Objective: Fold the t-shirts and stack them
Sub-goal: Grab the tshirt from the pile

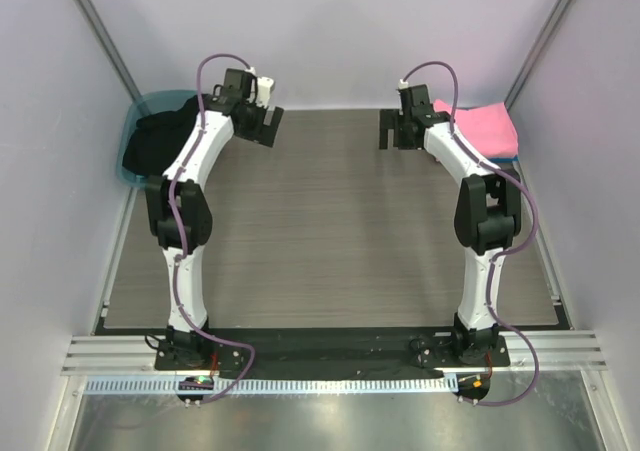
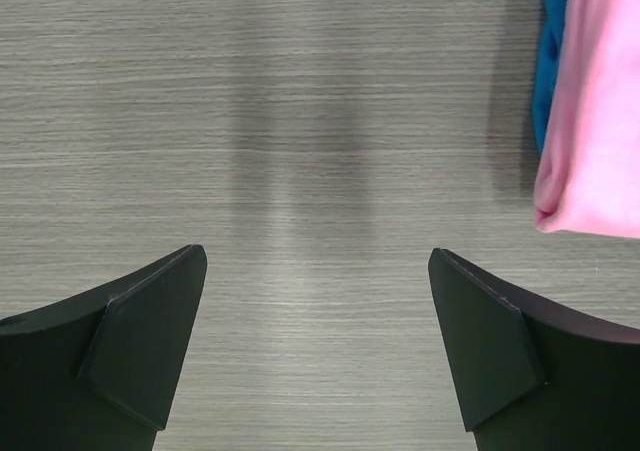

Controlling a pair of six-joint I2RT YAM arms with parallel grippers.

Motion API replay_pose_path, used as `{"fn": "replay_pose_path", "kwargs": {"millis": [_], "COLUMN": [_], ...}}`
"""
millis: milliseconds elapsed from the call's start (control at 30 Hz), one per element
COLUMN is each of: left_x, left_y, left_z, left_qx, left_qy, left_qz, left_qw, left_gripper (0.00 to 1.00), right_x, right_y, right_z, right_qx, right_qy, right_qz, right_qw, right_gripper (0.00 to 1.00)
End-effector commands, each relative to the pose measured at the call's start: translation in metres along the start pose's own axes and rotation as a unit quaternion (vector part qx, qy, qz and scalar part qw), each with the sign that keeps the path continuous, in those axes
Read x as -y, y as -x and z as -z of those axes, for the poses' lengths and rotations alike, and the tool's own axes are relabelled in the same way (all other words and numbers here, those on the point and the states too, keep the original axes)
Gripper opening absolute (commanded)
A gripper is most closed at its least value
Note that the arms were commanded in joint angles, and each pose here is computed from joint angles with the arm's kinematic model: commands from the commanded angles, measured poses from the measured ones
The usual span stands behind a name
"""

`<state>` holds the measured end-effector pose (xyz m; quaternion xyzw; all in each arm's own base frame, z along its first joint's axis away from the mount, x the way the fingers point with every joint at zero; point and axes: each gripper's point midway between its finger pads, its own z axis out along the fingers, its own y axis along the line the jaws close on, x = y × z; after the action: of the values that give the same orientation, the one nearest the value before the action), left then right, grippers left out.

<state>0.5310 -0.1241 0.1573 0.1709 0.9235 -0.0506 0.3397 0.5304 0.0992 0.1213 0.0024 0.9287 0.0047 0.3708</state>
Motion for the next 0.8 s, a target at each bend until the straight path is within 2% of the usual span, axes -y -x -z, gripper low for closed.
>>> {"fn": "replay_pose_path", "kwargs": {"millis": [0, 200, 267, 300, 400, 433, 500, 600, 767], "left_x": [-0.042, -0.100, -0.116, -0.122, -0.137, -0.139, -0.143, -0.142, -0.145], "left_y": [0.032, 0.049, 0.039, 0.047, 0.040, 0.038, 0.032, 0.026, 0.014], "left_z": [0.037, 0.053, 0.043, 0.048, 0.035, 0.034, 0.024, 0.017, 0.004], "left_qx": [0.041, 0.047, 0.020, 0.028, 0.009, 0.003, -0.005, -0.012, -0.030], "left_qy": [0.089, 0.180, 0.201, 0.210, 0.218, 0.215, 0.207, 0.201, 0.196], "left_qz": [-0.075, -0.099, -0.105, -0.103, -0.091, -0.089, -0.085, -0.082, -0.078], "left_qw": [0.992, 0.978, 0.974, 0.972, 0.972, 0.972, 0.975, 0.976, 0.977], "left_gripper": [1.00, 0.88, 0.82, 0.74, 0.66, 0.58, 0.50, 0.47, 0.47], "right_x": [-0.011, -0.039, -0.050, -0.052, -0.058, -0.060, -0.061, -0.061, -0.063], "right_y": [0.018, -0.003, -0.011, -0.015, -0.020, -0.020, -0.020, -0.021, -0.021], "right_z": [0.004, 0.001, 0.003, 0.003, 0.005, 0.005, 0.005, 0.003, 0.002], "right_qx": [0.020, -0.017, -0.031, -0.036, -0.045, -0.045, -0.046, -0.048, -0.049], "right_qy": [0.019, 0.102, 0.138, 0.148, 0.171, 0.173, 0.176, 0.177, 0.185], "right_qz": [0.013, 0.023, 0.031, 0.042, 0.045, 0.045, 0.046, 0.048, 0.048], "right_qw": [1.000, 0.994, 0.989, 0.987, 0.983, 0.983, 0.982, 0.982, 0.980], "right_gripper": [1.00, 1.00, 1.00, 1.00, 1.00, 1.00, 1.00, 1.00, 1.00]}}
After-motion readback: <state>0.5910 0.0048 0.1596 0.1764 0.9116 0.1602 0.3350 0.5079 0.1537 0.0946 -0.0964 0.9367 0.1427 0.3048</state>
